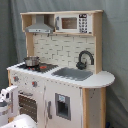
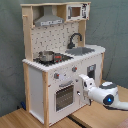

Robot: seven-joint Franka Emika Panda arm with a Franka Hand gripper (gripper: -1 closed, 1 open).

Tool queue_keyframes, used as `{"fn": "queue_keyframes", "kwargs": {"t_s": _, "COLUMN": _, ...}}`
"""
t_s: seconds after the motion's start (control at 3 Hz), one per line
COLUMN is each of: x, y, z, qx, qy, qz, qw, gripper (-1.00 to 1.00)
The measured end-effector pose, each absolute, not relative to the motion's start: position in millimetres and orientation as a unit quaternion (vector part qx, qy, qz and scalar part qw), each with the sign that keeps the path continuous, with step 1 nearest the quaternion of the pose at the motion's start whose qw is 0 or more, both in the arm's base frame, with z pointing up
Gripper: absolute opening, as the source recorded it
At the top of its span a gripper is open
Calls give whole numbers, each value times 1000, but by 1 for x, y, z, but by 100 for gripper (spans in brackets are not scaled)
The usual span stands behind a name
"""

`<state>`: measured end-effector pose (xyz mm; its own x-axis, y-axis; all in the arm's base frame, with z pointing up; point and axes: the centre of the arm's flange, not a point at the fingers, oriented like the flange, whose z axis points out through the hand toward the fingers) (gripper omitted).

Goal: Play with the kitchen

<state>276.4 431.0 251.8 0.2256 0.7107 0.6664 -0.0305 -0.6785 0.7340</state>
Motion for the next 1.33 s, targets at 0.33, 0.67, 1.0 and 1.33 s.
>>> {"fn": "queue_keyframes", "kwargs": {"t_s": 0.33, "x": 256, "y": 423, "z": 256, "qx": 711, "qy": 230, "qz": 574, "qw": 336, "gripper": 100}}
{"fn": "queue_keyframes", "kwargs": {"t_s": 0.67, "x": 236, "y": 429, "z": 288, "qx": 703, "qy": 223, "qz": 582, "qw": 343, "gripper": 100}}
{"fn": "queue_keyframes", "kwargs": {"t_s": 1.0, "x": 222, "y": 434, "z": 317, "qx": 696, "qy": 225, "qz": 584, "qw": 350, "gripper": 100}}
{"fn": "queue_keyframes", "kwargs": {"t_s": 1.33, "x": 205, "y": 440, "z": 343, "qx": 684, "qy": 232, "qz": 590, "qw": 361, "gripper": 100}}
